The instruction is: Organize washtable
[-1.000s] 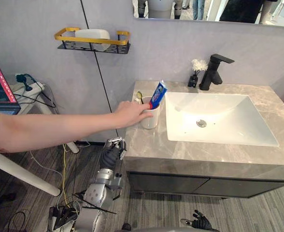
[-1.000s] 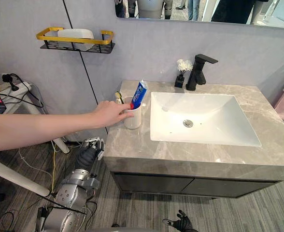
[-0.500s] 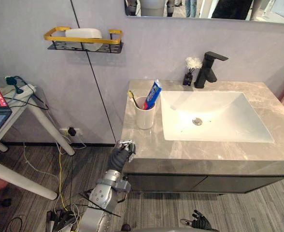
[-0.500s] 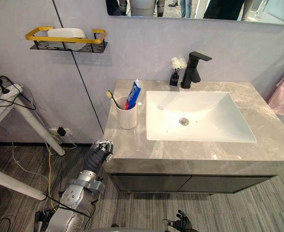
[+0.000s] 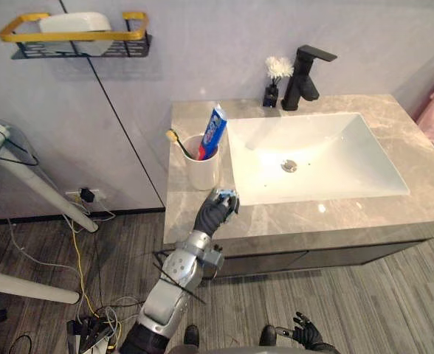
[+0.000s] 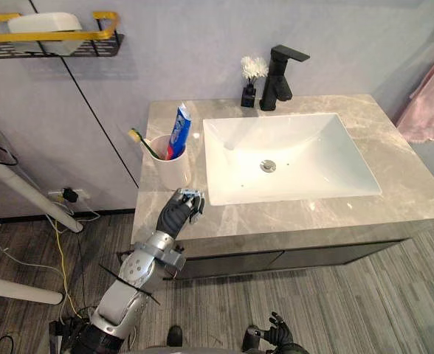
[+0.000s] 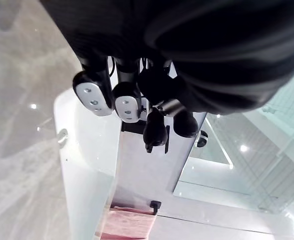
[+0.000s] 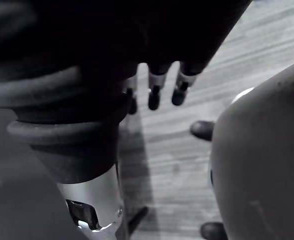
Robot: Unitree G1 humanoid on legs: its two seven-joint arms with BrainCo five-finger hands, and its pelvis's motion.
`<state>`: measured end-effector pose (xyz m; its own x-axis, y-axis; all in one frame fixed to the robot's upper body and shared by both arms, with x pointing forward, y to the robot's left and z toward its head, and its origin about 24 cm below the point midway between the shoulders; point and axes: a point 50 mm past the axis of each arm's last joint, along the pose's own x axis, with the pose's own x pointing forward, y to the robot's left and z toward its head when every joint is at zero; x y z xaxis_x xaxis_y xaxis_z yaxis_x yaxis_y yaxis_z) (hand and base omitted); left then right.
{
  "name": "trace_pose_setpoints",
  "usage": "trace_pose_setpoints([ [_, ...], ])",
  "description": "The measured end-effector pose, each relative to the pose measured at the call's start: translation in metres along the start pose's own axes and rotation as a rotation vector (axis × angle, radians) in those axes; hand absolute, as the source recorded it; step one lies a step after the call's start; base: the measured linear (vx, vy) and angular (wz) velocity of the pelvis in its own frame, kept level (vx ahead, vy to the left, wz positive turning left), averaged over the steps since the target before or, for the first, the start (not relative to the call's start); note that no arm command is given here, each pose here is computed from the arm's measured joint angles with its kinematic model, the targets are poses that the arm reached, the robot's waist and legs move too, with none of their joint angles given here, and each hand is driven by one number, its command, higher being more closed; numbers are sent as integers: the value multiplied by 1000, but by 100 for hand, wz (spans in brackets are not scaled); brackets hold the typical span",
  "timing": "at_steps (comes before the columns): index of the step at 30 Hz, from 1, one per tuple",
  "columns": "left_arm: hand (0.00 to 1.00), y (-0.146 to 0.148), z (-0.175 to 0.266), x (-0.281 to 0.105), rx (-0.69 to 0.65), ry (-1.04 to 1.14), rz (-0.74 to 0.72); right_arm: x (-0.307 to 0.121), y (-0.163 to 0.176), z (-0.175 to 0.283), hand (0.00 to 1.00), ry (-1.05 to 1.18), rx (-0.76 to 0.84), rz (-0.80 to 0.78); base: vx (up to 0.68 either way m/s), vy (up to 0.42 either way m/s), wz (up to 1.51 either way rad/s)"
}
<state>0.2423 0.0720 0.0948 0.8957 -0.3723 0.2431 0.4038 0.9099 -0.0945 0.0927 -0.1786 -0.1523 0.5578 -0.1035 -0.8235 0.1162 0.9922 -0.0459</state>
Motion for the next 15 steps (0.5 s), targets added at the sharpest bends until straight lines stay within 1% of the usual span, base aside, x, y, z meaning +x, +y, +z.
trace_pose_setpoints([
  [8, 100, -5, 18, 24, 43, -91, 10, -4, -1, 5, 0, -45, 13, -5, -5, -10, -10],
  [15, 100, 3, 26, 33, 92, -117, 56, -5, -1, 13, 0, -85, 19, -5, -17, -7, -4],
])
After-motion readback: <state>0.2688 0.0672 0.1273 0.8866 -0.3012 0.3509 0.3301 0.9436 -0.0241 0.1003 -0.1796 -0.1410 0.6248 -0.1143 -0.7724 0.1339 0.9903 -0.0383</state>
